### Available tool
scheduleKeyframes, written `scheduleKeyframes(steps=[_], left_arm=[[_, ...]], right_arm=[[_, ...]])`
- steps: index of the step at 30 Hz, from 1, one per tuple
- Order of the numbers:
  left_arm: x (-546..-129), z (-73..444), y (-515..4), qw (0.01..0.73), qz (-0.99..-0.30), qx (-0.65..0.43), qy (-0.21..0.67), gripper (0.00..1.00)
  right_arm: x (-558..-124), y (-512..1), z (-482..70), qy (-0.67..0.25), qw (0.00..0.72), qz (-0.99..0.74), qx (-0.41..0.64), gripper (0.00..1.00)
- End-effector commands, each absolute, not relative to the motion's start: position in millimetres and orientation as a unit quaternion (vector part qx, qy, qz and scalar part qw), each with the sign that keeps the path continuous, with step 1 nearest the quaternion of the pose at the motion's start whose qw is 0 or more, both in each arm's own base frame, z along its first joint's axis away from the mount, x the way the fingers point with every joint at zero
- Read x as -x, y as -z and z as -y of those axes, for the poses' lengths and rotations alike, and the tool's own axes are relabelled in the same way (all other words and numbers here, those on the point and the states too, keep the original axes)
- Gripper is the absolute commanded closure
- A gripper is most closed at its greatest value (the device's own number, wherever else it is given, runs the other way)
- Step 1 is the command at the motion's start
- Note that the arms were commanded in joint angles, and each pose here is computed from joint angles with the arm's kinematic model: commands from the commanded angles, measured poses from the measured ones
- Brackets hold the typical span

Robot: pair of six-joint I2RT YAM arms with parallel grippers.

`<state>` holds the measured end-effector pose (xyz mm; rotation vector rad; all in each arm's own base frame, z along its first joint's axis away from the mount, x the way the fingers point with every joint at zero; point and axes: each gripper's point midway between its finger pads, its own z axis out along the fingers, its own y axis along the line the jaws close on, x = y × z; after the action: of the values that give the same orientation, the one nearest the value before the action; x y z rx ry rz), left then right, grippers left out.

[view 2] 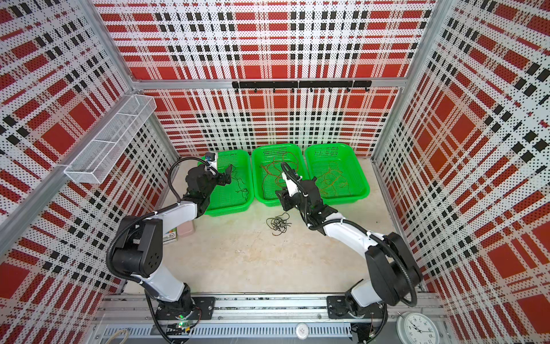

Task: Untangle the cables

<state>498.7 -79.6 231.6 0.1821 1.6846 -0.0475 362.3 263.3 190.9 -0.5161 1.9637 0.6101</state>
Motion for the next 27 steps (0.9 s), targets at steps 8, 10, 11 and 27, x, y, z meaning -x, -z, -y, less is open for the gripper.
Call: scheduleKeyframes(steps=[8,10,11,27], left_arm=[[-454,48,-283,0.69,-0.714,-0.029,-0.114,0.02],[-462,45,-269,0.667,-0.736,-0.043,-0.107,0.02],[-469,40,-262,0.655,-0.747,-0.041,-0.107,0.02],[-405,184,-253,0.664,-0.71,-0.236,0.022,0.02]], right_arm=[[-309,-88,-258,-0.255,0.322,-0.886,0.213,0.58],[-306,-80,-264,-0.259,0.31,-0.886,0.226,0.57],[-305,-76,-266,-0.264,0.304,-0.886,0.23,0.57],[-317,-74,-276,-0.253,0.303,-0.883,0.253,1.0]])
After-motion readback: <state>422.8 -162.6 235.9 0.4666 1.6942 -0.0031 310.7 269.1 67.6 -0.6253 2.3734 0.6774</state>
